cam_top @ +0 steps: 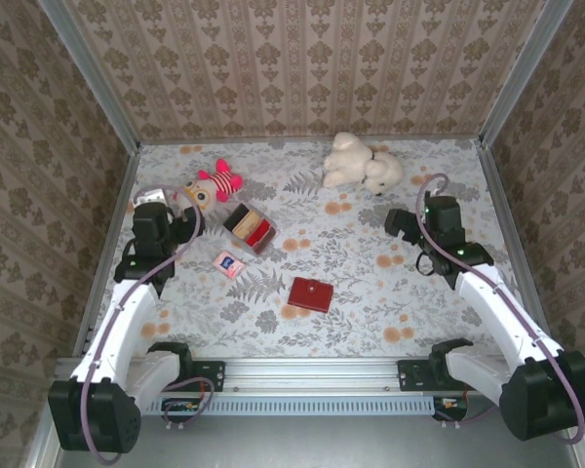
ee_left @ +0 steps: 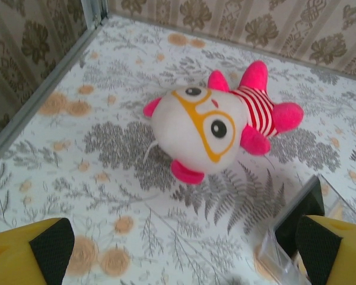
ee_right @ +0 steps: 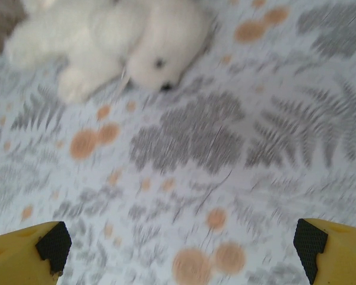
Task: Take the credit cards out of the card holder
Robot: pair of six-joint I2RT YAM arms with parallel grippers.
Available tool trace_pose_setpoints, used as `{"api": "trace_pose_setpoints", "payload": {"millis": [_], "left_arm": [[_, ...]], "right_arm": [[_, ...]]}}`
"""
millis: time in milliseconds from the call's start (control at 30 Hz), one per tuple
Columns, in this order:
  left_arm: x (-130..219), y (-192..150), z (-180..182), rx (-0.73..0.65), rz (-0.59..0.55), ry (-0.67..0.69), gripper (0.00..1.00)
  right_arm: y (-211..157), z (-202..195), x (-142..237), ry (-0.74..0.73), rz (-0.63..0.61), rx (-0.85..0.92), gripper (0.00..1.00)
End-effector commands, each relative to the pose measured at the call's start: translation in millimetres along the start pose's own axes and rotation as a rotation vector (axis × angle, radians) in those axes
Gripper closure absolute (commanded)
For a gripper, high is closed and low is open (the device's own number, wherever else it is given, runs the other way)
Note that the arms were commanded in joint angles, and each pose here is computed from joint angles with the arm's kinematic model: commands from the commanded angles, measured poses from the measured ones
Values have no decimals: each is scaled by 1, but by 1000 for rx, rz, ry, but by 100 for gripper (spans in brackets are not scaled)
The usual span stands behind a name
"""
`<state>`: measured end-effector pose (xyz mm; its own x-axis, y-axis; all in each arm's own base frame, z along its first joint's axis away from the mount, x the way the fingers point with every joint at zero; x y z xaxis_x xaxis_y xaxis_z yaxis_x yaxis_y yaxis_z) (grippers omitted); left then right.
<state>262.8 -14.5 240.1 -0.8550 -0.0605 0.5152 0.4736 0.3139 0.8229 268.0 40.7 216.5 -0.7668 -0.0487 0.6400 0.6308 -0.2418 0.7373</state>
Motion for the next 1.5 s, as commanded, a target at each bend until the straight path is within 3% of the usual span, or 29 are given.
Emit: {"api": "trace_pose_setpoints", "payload": {"millis": [0,133,633,867,1167,1467], "left_arm": [[16,-15,3,48,113,-5,0],[23,-15,4,22,94,-14,0],[24,-17,6,-11,79,-15,0],[22,-20,11,-14,82,26,0],[18,-20,11,-21,106,43,0],[20,-18,7,-23,125,16,0]], "right_arm": [[-33,21,11,115,153,41,0],[-54,54,12,220,285,142,0],[-128,172,-7,325,614,766,27],[-141,199,-38,336,744,1005,28],[-153,202,-67,266,781,1053,28],[-148,165,-93,141,814,875,28]]}}
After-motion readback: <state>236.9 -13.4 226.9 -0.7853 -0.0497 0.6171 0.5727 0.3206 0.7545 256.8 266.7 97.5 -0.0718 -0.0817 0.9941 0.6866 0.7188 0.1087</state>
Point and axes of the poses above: each hand's point on the last joint's axis, 136 mm out from that joint toward the fingers, its own x axis back along the fingers, its own z axis along the line the jaws close on, y = z × x, the point moved 7 cm from there along x, back along the fingers, and after that the axes turned 5 degrees about x, right-handed, at the moved point
